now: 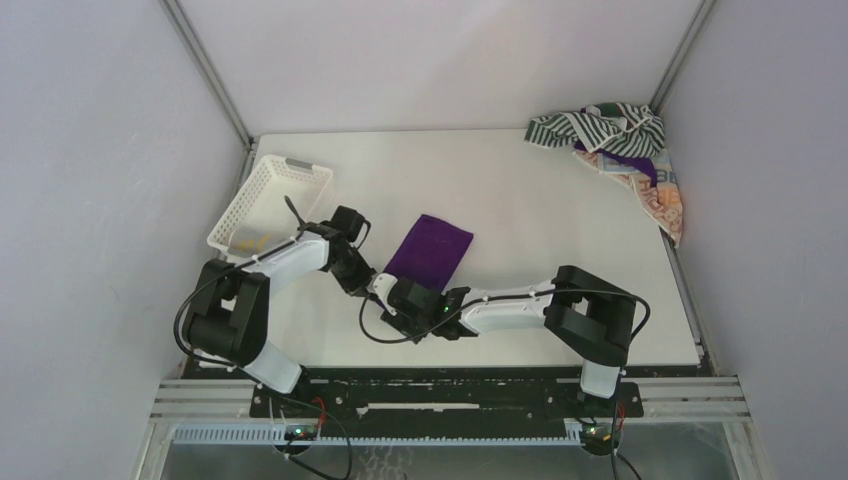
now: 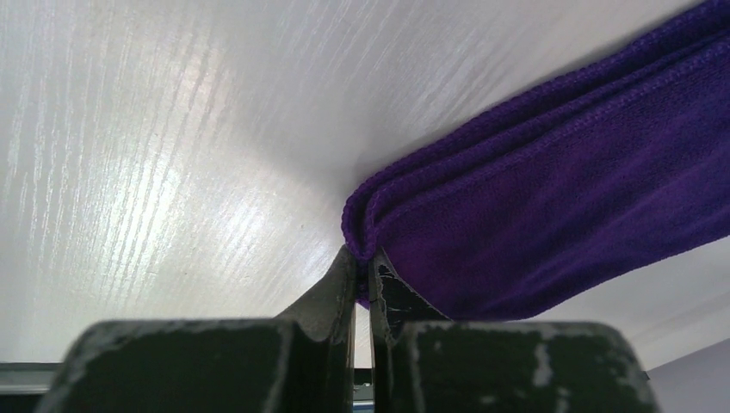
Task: Roll the towels
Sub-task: Roll the towel at the center of the board.
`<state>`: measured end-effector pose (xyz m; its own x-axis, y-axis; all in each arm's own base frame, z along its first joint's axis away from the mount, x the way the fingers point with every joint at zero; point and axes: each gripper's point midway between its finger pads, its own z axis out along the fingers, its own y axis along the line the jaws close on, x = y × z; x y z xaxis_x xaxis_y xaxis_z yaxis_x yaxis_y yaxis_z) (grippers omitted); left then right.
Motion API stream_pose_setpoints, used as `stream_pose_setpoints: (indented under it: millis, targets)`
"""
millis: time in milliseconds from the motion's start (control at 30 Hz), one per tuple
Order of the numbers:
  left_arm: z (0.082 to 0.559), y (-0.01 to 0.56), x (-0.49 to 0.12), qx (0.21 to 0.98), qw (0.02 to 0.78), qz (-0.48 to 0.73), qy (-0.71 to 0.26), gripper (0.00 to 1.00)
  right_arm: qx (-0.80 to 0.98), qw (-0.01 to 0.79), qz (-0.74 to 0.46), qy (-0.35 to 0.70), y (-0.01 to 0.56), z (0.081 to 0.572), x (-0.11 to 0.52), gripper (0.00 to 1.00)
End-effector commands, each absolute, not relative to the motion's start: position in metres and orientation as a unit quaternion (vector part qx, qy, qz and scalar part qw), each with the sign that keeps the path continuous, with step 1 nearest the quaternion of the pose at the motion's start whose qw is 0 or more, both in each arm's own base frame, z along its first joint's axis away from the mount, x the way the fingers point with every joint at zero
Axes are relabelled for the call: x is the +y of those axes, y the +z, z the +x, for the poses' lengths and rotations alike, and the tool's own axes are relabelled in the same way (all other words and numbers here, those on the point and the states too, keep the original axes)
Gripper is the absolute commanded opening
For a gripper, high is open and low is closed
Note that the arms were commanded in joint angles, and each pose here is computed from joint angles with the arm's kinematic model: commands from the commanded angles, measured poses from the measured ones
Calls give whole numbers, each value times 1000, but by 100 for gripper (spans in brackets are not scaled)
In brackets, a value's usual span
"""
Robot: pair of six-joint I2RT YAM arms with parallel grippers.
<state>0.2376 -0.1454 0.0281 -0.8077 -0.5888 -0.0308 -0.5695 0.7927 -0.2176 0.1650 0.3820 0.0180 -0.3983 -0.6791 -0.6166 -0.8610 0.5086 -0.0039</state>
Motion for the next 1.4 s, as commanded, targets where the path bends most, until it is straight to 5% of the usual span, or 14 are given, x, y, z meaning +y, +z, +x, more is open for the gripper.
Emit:
stream_pose_setpoints:
  millis: [0,433,933,1033,1167,1367]
  targets:
    - [252,42,-154,948,61,-289,-117,8,822,308,-463,123,21,179,378,37]
    - [250,43,-154,949,62,-285,-120,8,785,370,-481,125,61,178,389,42]
    - [252,43,-151,950,70,-283,-113,8,803,309,-506,68,10,180,372,42]
    - [252,43,-150,950,71,-282,-111,8,808,302,-502,67,8,182,368,36]
    - [256,47,-149,950,81,-281,-110,9,817,282,-493,99,11,181,368,16]
    - [265,53,-145,951,97,-276,-99,11,836,201,-446,247,31,168,373,3]
